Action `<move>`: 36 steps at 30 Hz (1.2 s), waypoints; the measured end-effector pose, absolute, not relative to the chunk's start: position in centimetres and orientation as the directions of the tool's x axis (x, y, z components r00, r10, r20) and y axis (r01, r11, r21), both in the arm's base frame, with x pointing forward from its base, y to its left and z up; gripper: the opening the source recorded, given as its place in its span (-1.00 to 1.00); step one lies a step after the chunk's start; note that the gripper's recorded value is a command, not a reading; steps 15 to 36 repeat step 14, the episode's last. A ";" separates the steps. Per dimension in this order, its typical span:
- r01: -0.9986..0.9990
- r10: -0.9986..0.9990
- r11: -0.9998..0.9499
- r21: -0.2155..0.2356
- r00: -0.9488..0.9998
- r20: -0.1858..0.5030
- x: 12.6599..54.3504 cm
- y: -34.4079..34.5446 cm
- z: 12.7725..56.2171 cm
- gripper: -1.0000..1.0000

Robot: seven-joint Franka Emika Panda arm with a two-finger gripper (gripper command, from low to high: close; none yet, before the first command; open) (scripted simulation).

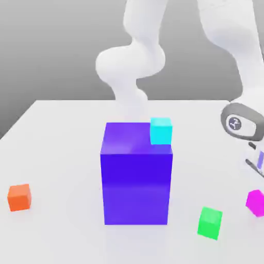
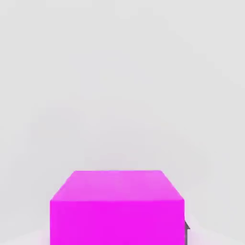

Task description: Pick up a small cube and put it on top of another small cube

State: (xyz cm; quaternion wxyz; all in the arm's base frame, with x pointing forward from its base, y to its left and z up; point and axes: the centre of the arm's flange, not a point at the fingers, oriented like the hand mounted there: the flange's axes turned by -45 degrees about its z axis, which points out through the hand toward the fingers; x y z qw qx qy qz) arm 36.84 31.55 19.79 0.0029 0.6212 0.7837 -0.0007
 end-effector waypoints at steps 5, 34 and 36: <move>1.000 1.000 -0.014 0.003 0.014 -0.006 39.6 21.5 23.7 -1.00; 0.998 0.998 -0.058 -0.001 0.058 0.000 39.6 19.8 18.1 1.00; 0.998 0.998 -0.058 -0.001 0.058 0.000 39.6 19.8 18.1 1.00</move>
